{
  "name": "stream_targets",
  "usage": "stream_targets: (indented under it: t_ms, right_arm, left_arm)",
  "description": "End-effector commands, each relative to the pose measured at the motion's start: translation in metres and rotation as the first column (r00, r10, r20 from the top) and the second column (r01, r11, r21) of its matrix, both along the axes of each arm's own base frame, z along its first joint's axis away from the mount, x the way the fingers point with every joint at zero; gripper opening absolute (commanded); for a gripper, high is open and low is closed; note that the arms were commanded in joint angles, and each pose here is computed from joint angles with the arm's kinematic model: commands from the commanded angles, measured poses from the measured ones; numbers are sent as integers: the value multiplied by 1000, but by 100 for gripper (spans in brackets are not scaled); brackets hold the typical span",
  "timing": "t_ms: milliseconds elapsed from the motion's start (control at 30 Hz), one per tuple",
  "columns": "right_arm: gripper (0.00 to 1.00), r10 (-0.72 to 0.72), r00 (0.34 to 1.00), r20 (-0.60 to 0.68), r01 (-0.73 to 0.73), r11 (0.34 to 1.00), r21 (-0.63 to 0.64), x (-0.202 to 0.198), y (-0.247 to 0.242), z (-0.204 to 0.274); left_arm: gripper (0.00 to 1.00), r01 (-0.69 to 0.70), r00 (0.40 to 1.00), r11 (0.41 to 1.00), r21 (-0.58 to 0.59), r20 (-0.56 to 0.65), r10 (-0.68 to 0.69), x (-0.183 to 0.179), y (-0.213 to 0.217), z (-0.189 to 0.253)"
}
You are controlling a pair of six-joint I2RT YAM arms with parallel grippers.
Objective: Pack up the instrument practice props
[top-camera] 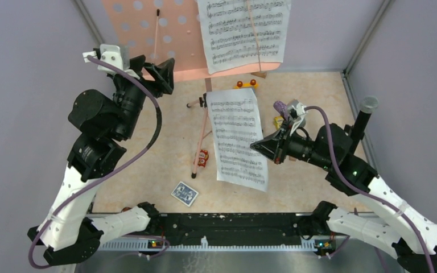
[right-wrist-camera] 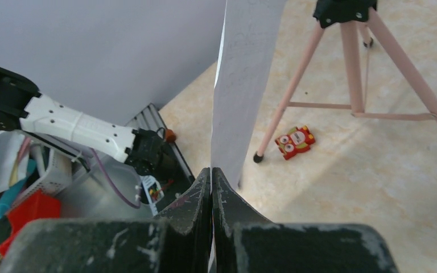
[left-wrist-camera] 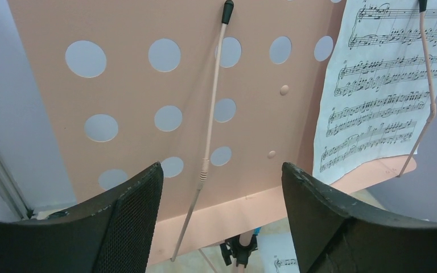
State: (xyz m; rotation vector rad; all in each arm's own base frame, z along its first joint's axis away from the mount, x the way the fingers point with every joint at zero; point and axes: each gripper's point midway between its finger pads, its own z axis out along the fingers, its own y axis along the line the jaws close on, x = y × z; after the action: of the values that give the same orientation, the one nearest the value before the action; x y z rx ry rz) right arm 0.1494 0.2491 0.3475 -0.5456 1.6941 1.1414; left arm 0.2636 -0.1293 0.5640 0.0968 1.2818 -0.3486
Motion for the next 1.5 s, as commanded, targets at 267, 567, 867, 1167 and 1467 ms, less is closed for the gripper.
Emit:
stream_targets:
  t_ms: [267, 567, 867, 1167, 1467]
  right_arm:
    - [0, 191, 981, 40, -192, 981, 17, -32, 93, 2]
    - [0, 65, 998, 7, -65, 994, 86, 10, 156, -6]
    - [0, -21, 996, -86, 27, 997, 70, 61, 242, -42]
    - [0, -8, 983, -182, 20, 998, 67, 96, 338, -87]
    - [0, -322, 813, -485, 339, 939, -55, 166, 328, -213]
  left_arm:
    - [99, -5, 1000, 999, -45, 18, 5, -39, 33, 6]
    - [99, -8, 999, 995, -101, 45, 13, -75, 64, 16]
    - [99, -55, 996, 987, -150, 64, 65, -101, 97, 22]
    - [99, -50, 998, 988, -148, 32, 56, -104, 98, 13]
    - [99, -55, 998, 989, -137, -12, 54, -98, 93, -6]
